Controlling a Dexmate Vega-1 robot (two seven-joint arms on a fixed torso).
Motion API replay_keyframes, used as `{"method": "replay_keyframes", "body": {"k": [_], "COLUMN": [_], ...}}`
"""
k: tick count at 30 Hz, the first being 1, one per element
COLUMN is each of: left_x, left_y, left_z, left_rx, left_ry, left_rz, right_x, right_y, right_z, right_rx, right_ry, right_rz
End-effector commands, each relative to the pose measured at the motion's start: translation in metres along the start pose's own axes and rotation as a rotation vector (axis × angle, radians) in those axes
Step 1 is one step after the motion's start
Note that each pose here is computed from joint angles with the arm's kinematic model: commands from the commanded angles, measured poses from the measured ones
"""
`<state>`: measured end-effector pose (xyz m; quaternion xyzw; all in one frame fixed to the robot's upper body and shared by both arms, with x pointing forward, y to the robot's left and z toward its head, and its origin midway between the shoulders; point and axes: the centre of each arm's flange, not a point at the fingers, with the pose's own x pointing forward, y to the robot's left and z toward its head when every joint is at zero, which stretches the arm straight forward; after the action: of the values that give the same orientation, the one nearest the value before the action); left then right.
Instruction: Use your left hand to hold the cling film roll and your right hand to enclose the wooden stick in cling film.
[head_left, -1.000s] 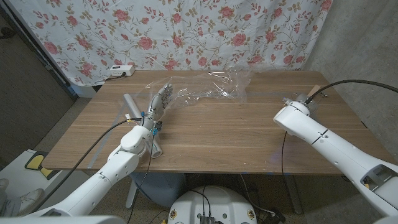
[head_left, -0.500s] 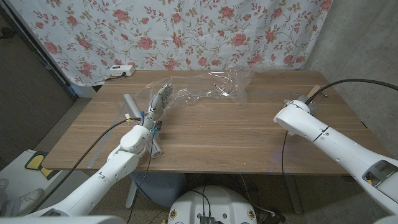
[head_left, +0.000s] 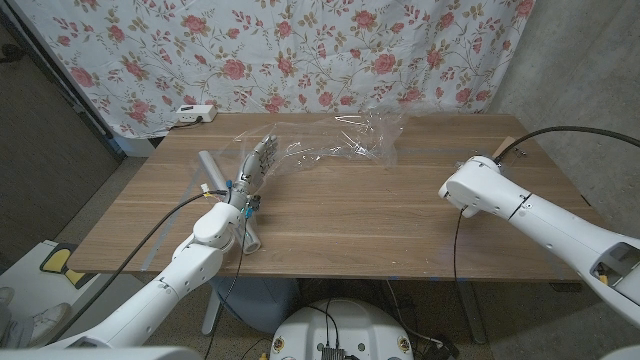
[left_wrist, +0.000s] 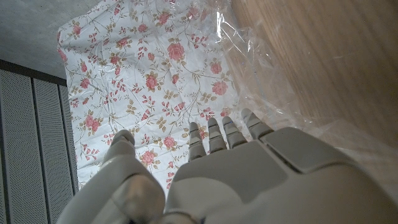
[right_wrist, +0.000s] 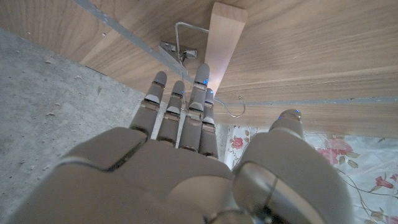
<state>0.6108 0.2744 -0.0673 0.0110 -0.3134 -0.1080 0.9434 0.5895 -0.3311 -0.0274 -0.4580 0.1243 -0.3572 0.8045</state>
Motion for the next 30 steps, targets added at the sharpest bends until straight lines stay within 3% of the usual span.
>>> {"method": "replay_keyframes", "body": {"k": [1,30], "left_x": [-0.0008,-0.0008], "left_y": [-0.0013,-0.0029], "left_z": [0.0001,-0.0001], "left_rx": [-0.001,-0.001], "left_ry": [-0.001,-0.001], "left_rz": [-0.001,-0.003], "right_x": [0.0006,0.0074], "right_y": [0.0002,0.0083], "right_z": [-0.0016,-0.0005], "right_rx": [-0.038,-0.108], "right_ry": [0.006,0.016], "right_rz": [0.004,0.023]}}
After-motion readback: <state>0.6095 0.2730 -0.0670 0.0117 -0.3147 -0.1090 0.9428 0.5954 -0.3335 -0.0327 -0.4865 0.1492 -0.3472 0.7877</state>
